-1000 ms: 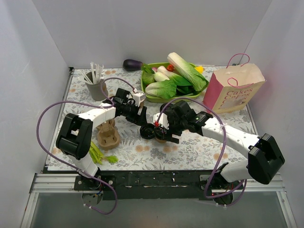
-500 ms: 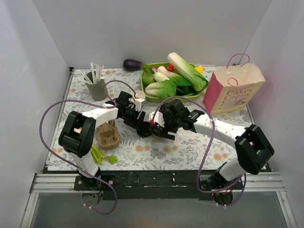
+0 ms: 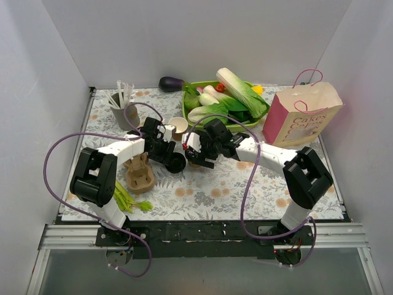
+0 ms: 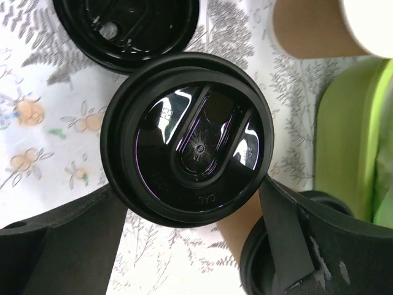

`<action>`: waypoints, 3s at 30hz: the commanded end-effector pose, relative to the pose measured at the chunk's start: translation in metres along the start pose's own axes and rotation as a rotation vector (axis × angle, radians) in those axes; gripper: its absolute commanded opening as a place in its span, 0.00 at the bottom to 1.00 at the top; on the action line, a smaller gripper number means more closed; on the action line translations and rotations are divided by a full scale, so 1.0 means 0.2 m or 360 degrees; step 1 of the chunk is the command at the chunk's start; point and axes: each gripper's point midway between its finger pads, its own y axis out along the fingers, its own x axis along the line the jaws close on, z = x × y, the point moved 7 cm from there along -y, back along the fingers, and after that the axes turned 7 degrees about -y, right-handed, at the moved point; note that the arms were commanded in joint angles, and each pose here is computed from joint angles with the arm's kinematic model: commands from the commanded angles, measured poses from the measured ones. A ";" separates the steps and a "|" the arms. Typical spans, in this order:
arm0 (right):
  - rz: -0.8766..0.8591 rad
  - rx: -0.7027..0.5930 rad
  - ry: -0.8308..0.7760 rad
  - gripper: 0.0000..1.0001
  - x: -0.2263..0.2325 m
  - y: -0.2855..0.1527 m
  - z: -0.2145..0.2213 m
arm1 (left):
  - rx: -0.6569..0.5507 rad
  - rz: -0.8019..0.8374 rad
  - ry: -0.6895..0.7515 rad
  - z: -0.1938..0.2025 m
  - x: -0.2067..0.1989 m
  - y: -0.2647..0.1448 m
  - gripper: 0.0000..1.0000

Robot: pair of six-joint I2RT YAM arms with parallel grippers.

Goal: Pack the takeout coffee

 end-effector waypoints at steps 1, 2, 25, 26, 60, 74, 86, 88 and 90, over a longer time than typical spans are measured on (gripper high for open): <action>0.0150 -0.0057 -0.0035 0.91 -0.15 0.03 -0.10 | -0.0116 -0.0174 -0.0054 -0.09 0.12 -0.10 0.50; 0.0170 -0.0053 -0.0035 0.92 -0.16 0.04 -0.10 | -0.0114 -0.0187 -0.0066 -0.10 0.14 -0.10 0.50; 0.0425 0.0016 -0.0009 0.93 -0.42 0.18 -0.13 | -0.0358 -0.0276 -0.0085 -0.45 0.37 -0.23 0.57; 0.0421 0.0005 -0.0009 0.93 -0.42 0.15 -0.14 | -0.0383 -0.0238 -0.0077 -0.47 0.34 -0.26 0.60; 0.0120 -0.0135 0.0366 0.96 -0.08 -0.52 -0.14 | 0.0359 -0.0438 -0.0349 0.06 0.33 -0.73 0.59; 0.0110 -0.0160 0.0373 0.95 -0.11 -0.49 -0.17 | 0.0447 -0.0403 -0.0616 0.04 0.34 -0.66 0.54; 0.0098 -0.0165 0.0369 0.95 -0.12 -0.47 -0.17 | 0.0549 -0.0363 -0.0639 0.03 0.37 -0.57 0.53; 0.0096 -0.0167 0.0369 0.95 -0.12 -0.47 -0.17 | 0.0569 -0.0368 -0.0639 0.04 0.37 -0.56 0.53; 0.0095 -0.0162 0.0368 0.95 -0.11 -0.47 -0.17 | 0.0576 -0.0367 -0.0641 0.04 0.37 -0.56 0.53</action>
